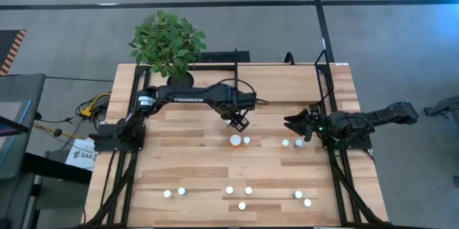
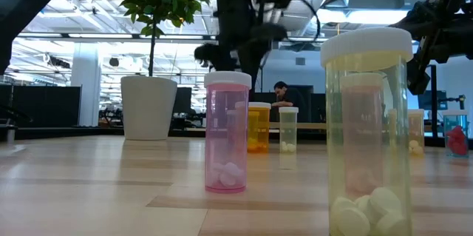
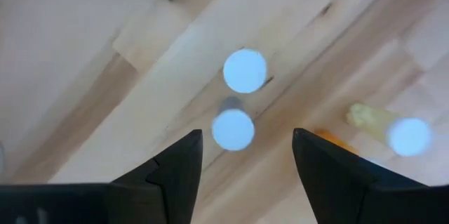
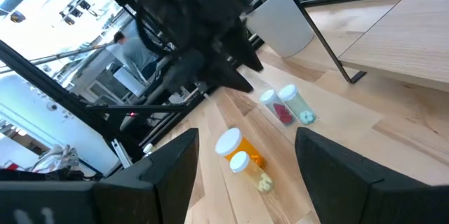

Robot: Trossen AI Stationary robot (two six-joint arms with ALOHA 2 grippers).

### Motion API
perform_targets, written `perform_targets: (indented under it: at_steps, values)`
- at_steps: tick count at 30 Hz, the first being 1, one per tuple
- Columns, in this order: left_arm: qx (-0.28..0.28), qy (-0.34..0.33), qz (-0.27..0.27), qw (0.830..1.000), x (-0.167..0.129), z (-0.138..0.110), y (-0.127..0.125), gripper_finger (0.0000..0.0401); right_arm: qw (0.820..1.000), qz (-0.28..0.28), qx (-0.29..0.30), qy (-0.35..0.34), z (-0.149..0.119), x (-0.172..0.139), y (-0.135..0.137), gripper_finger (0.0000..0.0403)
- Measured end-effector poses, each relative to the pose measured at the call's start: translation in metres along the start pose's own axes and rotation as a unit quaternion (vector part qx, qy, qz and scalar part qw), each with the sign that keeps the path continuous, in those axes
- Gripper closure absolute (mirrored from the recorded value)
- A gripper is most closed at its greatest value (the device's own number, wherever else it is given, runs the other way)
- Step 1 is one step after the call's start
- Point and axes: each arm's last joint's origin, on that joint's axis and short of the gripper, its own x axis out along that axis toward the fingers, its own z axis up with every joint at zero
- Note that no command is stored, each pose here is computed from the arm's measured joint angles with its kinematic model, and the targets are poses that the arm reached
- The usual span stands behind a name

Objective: Pick and place medicine bottles onto shelf by color
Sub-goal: Put the right orange pill bottle on the shelf

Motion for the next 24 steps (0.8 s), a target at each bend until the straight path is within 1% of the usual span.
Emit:
perform_targets:
  at_steps: [3, 6, 9, 13, 16, 19, 22, 24]
  values:
    - [0.007, -0.029, 0.001, 1.000, -0.025, -0.008, 0.000, 0.0193, 1.000, 0.000, 0.000, 0.000, 0.000, 0.000, 0.000, 0.0143]
    - [0.015, -0.075, 0.013, 0.997, -0.053, -0.020, 0.002, 0.0193, 1.000, 0.000, 0.000, 0.000, 0.000, 0.000, 0.000, 0.0143]
    - [0.022, -0.120, 0.035, 0.992, -0.080, -0.036, 0.008, 0.0193, 1.000, 0.000, 0.000, 0.000, 0.000, 0.000, 0.000, 0.0143]
    - [0.011, -0.161, 0.056, 0.985, -0.100, -0.065, 0.024, 0.0193, 1.000, 0.000, 0.000, 0.000, 0.000, 0.000, 0.000, 0.0143]
    - [-0.006, -0.191, 0.054, 0.980, -0.102, -0.091, 0.041, 0.0193, 1.000, 0.000, 0.000, 0.000, 0.000, 0.000, 0.000, 0.0143]
    - [-0.011, -0.241, 0.045, 0.969, -0.094, -0.119, 0.060, 0.0193, 1.000, 0.000, 0.000, 0.000, 0.000, 0.000, 0.000, 0.0143]
    - [-0.012, -0.298, 0.013, 0.955, -0.080, -0.145, 0.080, 0.0193, 1.000, 0.000, 0.000, 0.000, 0.000, 0.000, 0.000, 0.0143]
    - [-0.018, -0.334, -0.020, 0.942, -0.071, -0.160, 0.093, 0.0193, 1.000, 0.000, 0.000, 0.000, 0.000, 0.000, 0.000, 0.0143]
